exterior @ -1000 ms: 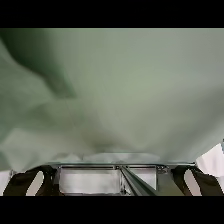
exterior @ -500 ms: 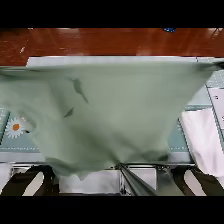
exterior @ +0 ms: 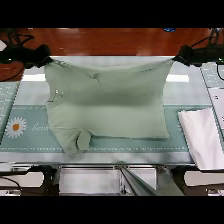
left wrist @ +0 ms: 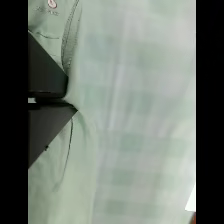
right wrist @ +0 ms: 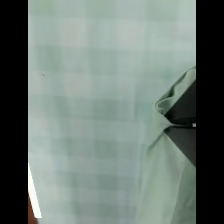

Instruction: Fold the shirts.

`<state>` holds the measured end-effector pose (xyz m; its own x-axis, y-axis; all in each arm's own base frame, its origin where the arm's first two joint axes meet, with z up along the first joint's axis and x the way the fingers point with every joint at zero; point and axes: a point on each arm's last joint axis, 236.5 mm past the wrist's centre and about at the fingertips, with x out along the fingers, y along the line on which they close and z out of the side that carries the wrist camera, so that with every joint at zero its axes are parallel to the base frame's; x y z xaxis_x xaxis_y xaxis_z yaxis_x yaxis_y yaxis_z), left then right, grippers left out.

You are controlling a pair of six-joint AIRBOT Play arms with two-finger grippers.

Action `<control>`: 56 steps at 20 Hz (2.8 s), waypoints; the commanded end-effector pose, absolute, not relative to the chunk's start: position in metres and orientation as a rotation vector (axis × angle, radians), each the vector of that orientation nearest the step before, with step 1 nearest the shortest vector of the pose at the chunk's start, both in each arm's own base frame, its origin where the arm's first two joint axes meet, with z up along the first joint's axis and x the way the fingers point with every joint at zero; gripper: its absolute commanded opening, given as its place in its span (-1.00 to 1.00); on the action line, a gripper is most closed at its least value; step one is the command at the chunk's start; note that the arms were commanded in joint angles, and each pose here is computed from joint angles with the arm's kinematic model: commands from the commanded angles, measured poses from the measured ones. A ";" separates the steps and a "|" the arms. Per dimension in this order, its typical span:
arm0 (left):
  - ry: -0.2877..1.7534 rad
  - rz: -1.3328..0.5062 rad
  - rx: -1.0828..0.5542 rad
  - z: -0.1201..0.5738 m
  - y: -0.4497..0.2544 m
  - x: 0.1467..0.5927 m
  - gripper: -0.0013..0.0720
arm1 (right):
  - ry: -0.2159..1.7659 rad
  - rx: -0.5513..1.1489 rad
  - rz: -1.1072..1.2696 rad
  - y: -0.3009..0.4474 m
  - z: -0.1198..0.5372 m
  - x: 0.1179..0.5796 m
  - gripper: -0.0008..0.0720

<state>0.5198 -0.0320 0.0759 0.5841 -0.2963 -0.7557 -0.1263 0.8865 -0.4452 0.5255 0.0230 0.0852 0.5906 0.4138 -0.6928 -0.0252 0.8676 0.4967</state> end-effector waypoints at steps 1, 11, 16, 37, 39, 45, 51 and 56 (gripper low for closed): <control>1.009 -0.103 -0.559 0.031 -0.038 0.557 -0.91 | 0.939 0.545 0.236 0.021 0.047 0.572 -0.92; 1.393 -0.261 -0.399 -0.006 -0.034 0.470 -0.91 | 1.244 0.528 0.314 0.022 0.003 0.512 -0.92; 1.572 -0.216 -0.347 -0.018 -0.001 0.427 -0.91 | 1.428 0.424 0.268 0.005 -0.021 0.471 -0.92; 1.718 0.023 -0.663 -0.049 0.053 0.253 0.43 | 1.228 0.655 0.061 -0.030 -0.026 0.373 0.15; 1.696 0.036 -0.807 -0.067 0.045 0.216 0.43 | 1.177 0.733 0.114 -0.001 -0.034 0.355 0.15; 1.626 0.025 -1.037 -0.100 -0.001 0.188 0.43 | 1.061 0.872 0.234 0.039 -0.018 0.342 0.15; 1.555 0.017 -1.095 -0.131 -0.042 0.191 0.42 | 0.902 0.922 0.283 0.029 0.020 0.357 0.15; 1.548 -0.072 -0.981 -0.131 -0.062 0.202 -0.91 | 1.003 0.928 0.079 -0.030 -0.002 0.318 0.15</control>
